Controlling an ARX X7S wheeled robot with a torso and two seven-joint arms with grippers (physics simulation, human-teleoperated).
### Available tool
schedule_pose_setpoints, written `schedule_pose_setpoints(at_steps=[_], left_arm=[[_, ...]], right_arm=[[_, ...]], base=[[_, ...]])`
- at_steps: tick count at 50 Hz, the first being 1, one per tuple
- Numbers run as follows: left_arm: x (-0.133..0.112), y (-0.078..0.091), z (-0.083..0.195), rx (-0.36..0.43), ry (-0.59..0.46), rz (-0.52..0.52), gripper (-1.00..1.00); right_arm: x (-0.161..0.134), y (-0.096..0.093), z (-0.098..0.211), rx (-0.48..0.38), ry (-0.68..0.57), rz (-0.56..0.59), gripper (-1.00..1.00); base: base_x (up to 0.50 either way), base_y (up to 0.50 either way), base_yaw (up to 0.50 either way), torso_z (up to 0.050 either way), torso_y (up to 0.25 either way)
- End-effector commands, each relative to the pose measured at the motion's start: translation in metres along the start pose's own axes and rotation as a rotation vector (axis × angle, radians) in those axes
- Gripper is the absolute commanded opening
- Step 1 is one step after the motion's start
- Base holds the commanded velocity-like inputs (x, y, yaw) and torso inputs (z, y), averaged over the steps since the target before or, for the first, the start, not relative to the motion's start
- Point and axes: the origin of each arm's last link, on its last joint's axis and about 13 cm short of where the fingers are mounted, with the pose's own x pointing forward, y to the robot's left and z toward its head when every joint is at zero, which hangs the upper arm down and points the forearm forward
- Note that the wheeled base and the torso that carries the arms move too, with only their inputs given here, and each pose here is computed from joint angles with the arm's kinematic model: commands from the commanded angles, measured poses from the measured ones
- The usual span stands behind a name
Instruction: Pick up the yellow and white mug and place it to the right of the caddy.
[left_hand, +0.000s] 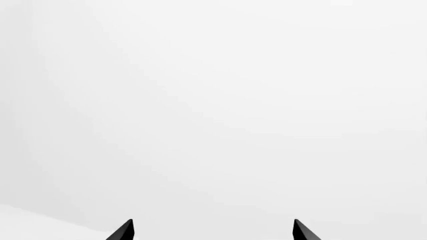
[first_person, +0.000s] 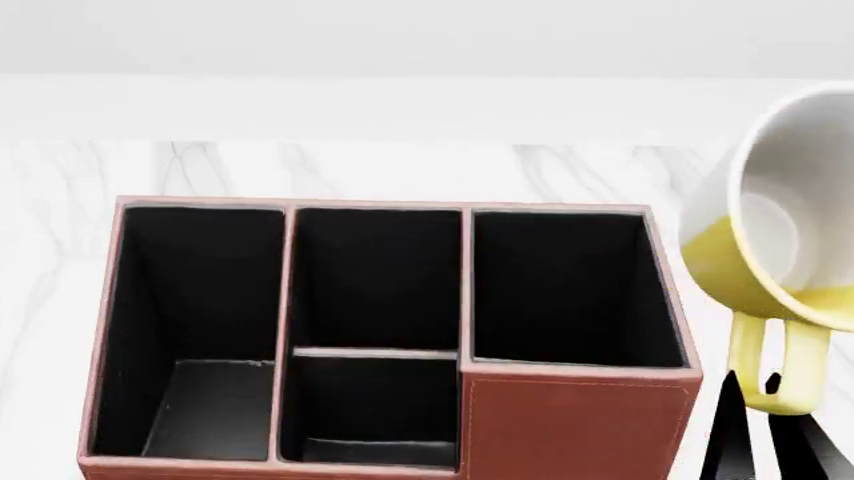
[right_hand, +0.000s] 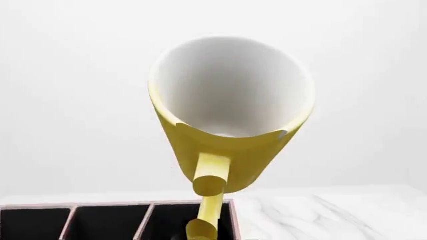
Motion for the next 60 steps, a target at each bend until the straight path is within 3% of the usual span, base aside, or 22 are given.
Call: schedule_pose_setpoints(at_steps=[1,26,40,60], left_arm=[[-0.001,0.000,0.000,0.001,-0.001,-0.004,1.00],[-0.007,-0.002,-0.001,0.017,-0.004,-0.019,1.00],[-0.010,-0.003,-0.001,0.025,-0.005,-0.029,1.00],[-0.010,-0.003,-0.001,0.031,-0.004,-0.031,1.00]], right_arm=[[0.006,-0.014,0.006,0.005,-0.040,-0.087,-1.00],[0.038,-0.042,0.000,-0.150,0.051,-0.199,-1.00],[0.075,-0.061,-0.026,-0.265,0.220,-0.198,-1.00],[0.082,-0.067,-0.040,-0.282,0.269,-0.208,-1.00]], base=[[0.00,0.00,0.00,0.000,0.000],[0.00,0.00,0.00,0.000,0.000],[0.00,0.00,0.00,0.000,0.000],[0.00,0.00,0.00,0.000,0.001]])
